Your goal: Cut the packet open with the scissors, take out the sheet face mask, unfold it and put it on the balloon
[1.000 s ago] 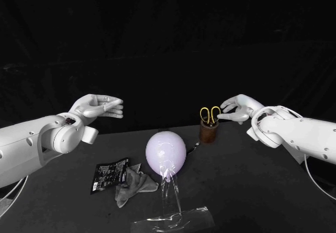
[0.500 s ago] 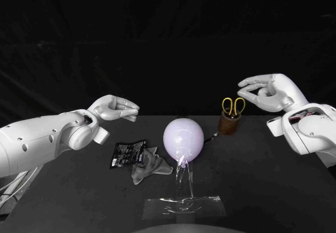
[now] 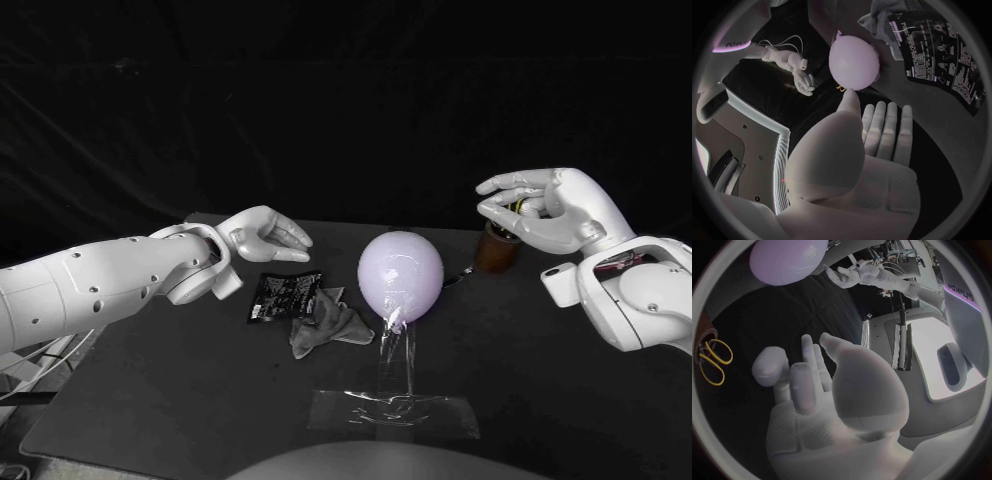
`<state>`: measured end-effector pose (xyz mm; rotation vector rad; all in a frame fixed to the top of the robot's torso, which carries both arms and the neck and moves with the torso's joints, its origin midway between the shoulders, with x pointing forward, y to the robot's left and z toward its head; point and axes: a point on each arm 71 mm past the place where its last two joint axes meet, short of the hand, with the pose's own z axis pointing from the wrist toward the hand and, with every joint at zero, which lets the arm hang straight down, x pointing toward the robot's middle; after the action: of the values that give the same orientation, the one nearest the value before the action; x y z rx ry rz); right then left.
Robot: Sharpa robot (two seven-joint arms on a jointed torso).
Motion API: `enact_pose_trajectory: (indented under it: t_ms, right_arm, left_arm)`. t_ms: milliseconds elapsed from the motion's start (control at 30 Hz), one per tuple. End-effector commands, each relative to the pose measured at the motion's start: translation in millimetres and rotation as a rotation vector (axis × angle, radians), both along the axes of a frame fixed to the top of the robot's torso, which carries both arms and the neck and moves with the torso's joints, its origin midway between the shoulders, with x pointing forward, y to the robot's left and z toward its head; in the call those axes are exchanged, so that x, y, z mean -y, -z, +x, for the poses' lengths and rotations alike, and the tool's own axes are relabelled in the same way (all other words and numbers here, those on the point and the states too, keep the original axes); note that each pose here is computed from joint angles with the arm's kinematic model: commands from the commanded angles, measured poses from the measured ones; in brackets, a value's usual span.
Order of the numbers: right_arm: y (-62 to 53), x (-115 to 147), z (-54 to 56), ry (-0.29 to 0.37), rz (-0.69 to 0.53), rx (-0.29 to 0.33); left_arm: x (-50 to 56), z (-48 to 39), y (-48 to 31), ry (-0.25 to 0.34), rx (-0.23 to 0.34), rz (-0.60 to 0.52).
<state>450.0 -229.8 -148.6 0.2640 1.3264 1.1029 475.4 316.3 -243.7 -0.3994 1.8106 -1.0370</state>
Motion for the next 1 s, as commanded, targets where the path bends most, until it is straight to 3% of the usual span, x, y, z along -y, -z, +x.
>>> enact_pose_trajectory:
  t_ms: [33,233,433,800,1000]
  right_arm:
    - [5.3,-9,-2.9,-0.048,-0.051,-0.034]
    - [9.4,-15,-4.3,-0.06,-0.073,-0.053]
    - [13.4,-18,-4.4,-0.063,-0.086,-0.072]
    - [19.0,-22,-4.8,-0.073,-0.097,-0.099]
    - [20.7,-22,-4.9,-0.073,-0.1,-0.108]
  left_arm:
    - [1.9,-7.6,5.1,0.067,0.106,0.164]
    - [-1.0,-23.2,17.6,0.075,0.142,0.242]
    - [-2.1,-30.8,25.0,0.085,0.166,0.317]
    - [3.0,-38.3,45.3,0.145,0.089,0.476]
    - [2.9,-38.1,55.1,0.158,0.033,0.53]
